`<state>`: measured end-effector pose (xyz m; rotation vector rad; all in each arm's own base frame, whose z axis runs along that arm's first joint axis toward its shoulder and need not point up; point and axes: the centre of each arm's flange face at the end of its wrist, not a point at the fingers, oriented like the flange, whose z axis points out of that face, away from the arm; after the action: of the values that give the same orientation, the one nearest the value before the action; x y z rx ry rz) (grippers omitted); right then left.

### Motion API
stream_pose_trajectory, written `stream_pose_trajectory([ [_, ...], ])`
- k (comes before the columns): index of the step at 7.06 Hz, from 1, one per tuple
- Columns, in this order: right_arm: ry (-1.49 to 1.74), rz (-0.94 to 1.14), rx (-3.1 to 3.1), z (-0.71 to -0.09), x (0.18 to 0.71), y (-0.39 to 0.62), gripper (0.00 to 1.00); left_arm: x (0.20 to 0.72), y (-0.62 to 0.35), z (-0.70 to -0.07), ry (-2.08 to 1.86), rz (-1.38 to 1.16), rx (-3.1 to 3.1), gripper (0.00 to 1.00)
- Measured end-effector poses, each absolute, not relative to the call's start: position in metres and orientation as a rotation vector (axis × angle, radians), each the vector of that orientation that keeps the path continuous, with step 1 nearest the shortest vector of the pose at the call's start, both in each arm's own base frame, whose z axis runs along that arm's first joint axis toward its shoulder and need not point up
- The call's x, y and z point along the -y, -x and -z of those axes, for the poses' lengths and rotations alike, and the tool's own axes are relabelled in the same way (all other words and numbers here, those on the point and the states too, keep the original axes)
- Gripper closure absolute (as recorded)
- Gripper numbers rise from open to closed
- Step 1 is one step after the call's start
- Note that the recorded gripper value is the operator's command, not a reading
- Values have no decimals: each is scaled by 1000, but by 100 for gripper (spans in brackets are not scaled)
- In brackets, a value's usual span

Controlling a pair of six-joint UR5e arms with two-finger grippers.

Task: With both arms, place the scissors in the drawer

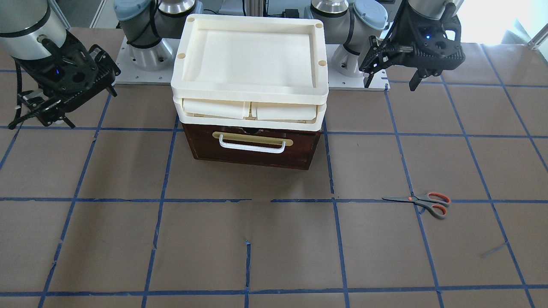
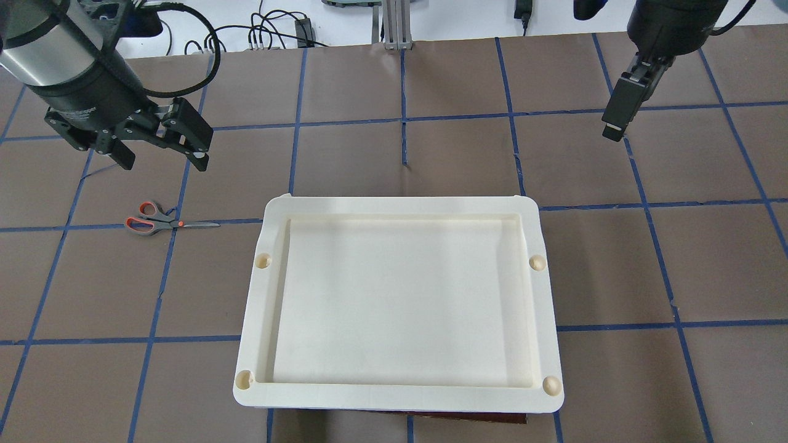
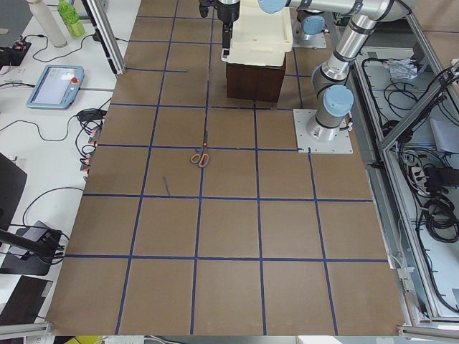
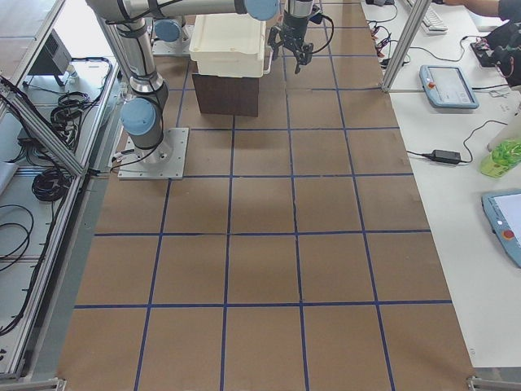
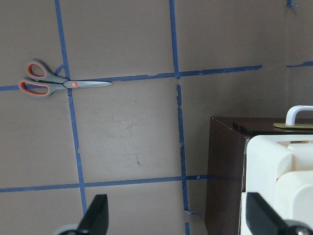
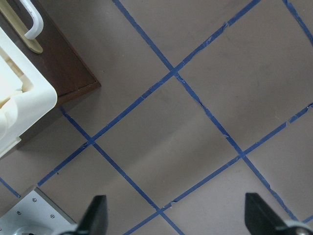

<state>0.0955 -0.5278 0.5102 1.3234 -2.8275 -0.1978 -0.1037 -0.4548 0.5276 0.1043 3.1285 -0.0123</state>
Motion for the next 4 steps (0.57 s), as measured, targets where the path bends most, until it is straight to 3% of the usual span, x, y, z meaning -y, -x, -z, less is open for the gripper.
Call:
stream_pose_trajectory([
  [4, -1083, 113, 2939, -504, 537, -105, 0, 455, 103, -527, -112, 10, -3128, 0],
])
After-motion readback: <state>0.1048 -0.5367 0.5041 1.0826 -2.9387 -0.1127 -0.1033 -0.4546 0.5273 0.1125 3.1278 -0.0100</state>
